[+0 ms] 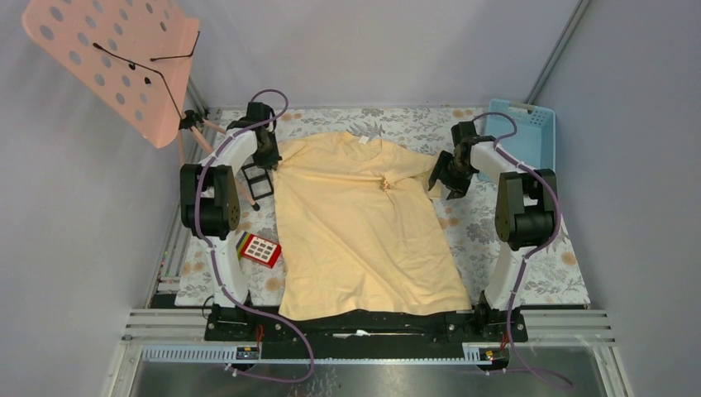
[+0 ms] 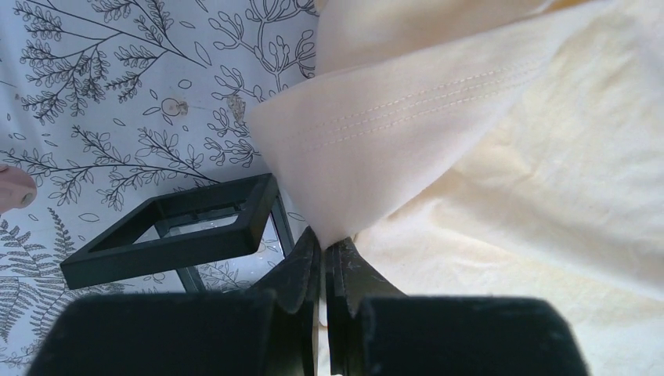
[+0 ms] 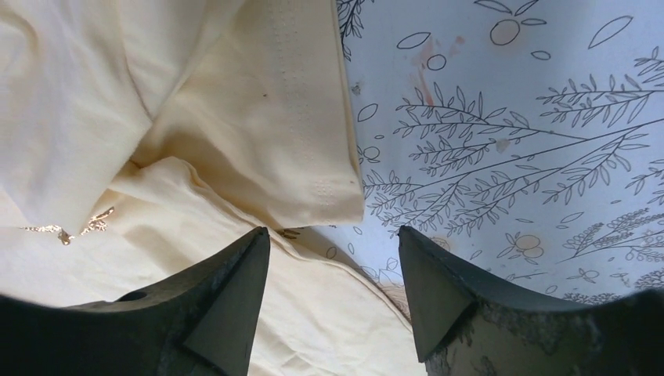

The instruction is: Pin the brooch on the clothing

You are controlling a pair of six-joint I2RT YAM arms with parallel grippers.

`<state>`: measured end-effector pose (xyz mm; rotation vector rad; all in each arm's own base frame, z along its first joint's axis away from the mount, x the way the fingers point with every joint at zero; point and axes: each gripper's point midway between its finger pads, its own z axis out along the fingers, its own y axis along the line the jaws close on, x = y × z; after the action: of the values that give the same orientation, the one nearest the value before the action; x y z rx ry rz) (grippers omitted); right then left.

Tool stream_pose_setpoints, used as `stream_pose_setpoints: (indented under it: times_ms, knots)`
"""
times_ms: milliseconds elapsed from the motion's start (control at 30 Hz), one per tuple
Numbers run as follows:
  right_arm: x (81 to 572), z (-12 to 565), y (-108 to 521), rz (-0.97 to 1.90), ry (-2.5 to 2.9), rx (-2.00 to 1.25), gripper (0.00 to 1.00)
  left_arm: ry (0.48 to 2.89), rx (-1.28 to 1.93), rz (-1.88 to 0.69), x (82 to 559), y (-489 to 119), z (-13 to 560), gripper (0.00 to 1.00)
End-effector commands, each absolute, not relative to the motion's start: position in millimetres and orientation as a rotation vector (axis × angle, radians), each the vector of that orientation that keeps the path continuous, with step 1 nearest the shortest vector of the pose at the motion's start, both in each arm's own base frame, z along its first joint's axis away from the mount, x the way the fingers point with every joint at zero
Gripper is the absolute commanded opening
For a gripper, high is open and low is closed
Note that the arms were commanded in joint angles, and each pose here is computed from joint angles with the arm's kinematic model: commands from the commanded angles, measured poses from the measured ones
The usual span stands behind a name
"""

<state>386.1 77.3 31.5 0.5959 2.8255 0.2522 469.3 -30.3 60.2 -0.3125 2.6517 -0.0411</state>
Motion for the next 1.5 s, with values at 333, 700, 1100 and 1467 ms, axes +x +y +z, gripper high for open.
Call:
stream_pose_setpoints:
  times_ms: [333, 700, 1100, 1467]
  knots:
    - [394, 39, 96, 0.208, 2.767, 0.671, 0.59, 2.517, -0.303, -0.192, 484, -45, 112, 0.0]
    - [441, 116, 78, 0.103, 2.607, 0.418, 0.86, 2.451, -0.245, -0.078, 481, -48, 138, 0.87]
    - [482, 83, 84, 0.14, 2.738, 0.4, 0.86, 2.359, 0.25, -0.153, 416, -205, 180, 0.99]
    - [498, 59, 94, 0.262, 2.797, 0.478, 0.77, 2.316, 0.532, -0.726, 271, -385, 160, 0.99]
